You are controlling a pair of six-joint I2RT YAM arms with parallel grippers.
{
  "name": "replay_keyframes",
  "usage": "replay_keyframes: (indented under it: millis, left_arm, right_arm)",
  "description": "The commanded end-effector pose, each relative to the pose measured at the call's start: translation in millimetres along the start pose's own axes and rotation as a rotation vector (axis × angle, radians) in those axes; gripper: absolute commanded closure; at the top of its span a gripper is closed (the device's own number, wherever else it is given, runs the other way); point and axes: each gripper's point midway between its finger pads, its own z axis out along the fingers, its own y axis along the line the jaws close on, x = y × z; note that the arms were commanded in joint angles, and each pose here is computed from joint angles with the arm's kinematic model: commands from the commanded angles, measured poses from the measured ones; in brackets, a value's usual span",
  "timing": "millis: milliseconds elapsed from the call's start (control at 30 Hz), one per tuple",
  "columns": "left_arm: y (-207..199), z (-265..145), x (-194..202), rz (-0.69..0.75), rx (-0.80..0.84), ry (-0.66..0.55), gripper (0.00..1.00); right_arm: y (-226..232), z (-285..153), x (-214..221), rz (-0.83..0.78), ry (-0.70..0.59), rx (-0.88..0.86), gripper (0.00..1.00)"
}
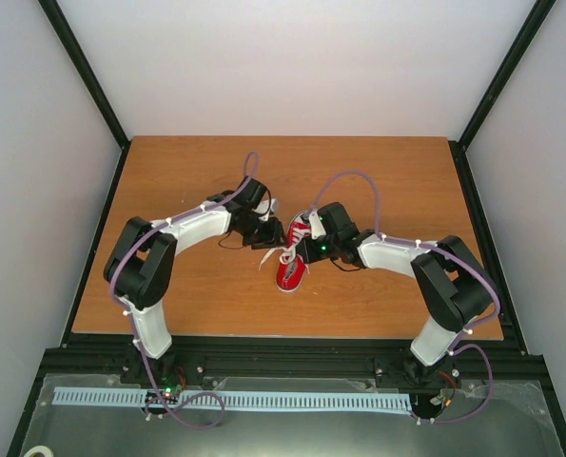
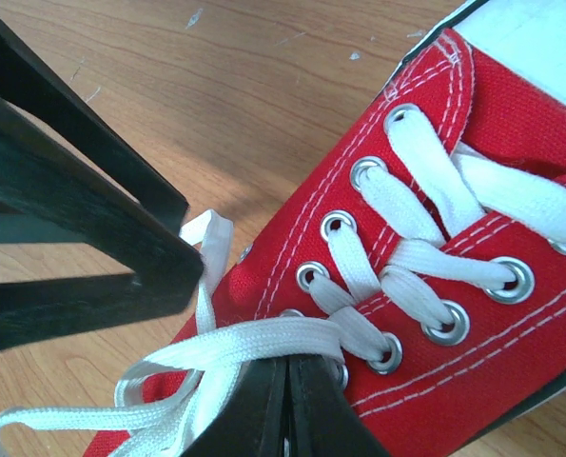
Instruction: Tie the shoes
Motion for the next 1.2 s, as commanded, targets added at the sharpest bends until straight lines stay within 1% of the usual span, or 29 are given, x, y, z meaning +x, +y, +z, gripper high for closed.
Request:
replay_keyframes:
  millis: [0, 100, 233, 433, 600, 933, 1167]
  left_arm:
    - [-20.8, -28.7, -21.9, 0.086, 0.010, -0.118, 0.59]
    - [-25.9, -29.2, -24.1, 0.102, 0.033, -0.124, 0.63]
    - [-30.2, -17.5, -17.4, 0.110, 0.084, -0.064, 0.71]
    - [-33.9, -8.6, -11.9, 0.126, 0.128, -0.014, 0.75]
    - [-28.4, 2.7, -9.3, 0.109, 0.124, 0.020, 0.79]
    - [-25.3, 6.6, -3.7, 0.077, 0.130, 0.040, 0.81]
    - [-35.7, 3.5, -8.2, 0.088, 0.186, 0.010, 0.80]
  right_arm:
    - [0.3, 4.9, -3.3, -0.005, -0.001, 0.004, 0.97]
    - [0.3, 5.3, -3.7, -0.005, -0.001, 0.004, 0.97]
    - [0.5, 5.3, -3.4, -0.006, 0.002, 0.003, 0.97]
    - [-0.3, 5.4, -2.2, -0.003, 0.004, 0.005, 0.97]
    - [-0.3, 4.3, -2.1, -0.001, 0.002, 0.007, 0.97]
    - [-0.2, 3.4, -1.5, 0.001, -0.001, 0.007, 0.97]
    - [-0.2, 2.9, -1.1, 0.003, -0.002, 0.006, 0.97]
